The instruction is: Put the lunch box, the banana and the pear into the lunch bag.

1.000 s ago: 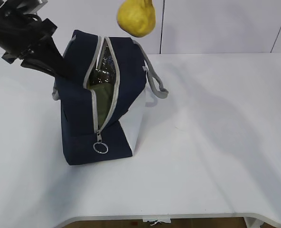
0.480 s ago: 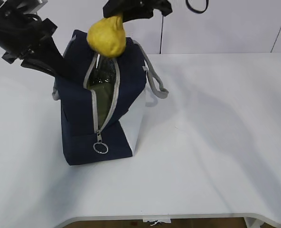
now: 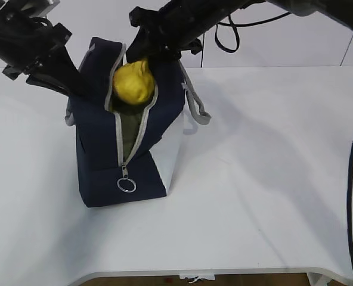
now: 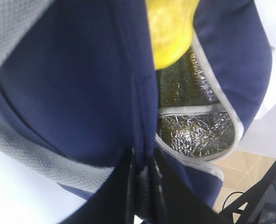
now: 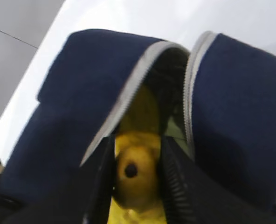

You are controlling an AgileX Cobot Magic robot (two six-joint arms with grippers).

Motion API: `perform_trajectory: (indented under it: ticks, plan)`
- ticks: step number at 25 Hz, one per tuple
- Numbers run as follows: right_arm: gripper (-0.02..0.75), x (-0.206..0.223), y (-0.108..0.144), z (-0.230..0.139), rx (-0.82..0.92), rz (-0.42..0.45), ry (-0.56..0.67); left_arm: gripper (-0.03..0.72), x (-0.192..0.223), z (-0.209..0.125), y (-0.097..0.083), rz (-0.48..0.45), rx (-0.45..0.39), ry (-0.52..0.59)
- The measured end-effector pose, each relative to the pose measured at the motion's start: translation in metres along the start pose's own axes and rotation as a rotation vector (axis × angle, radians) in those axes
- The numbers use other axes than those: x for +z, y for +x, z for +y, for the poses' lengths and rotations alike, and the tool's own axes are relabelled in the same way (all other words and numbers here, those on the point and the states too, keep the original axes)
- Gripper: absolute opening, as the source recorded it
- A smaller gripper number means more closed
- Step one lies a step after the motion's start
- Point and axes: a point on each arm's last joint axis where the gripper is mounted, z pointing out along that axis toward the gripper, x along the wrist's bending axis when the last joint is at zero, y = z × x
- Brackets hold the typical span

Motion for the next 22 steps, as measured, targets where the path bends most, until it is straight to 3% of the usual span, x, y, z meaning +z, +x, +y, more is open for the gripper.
perform_trajectory:
  ticks: [4,9,11,16,22]
  plan:
    - [0.268,0.0,-0.001,0.0,-0.008,-0.012,0.003,0.014,0.0,0.0,0.0,0.0,0.0,0.0]
    - [0.469,0.0,0.0,0.0,-0.004,-0.004,0.001,0.014,0.0,0.0,0.0,0.0,0.0,0.0]
    - [0.505,-0.003,0.002,0.0,-0.009,-0.002,0.01,0.014,0.0,0.0,0.0,0.0,0.0,0.0]
    - [0.519,-0.029,0.017,-0.002,-0.075,-0.04,0.08,0.014,0.0,0.0,0.0,0.0,0.0,0.0]
    - [0.519,-0.055,0.019,-0.001,-0.094,-0.203,0.099,0.014,0.0,0.0,0.0,0.0,0.0,0.0]
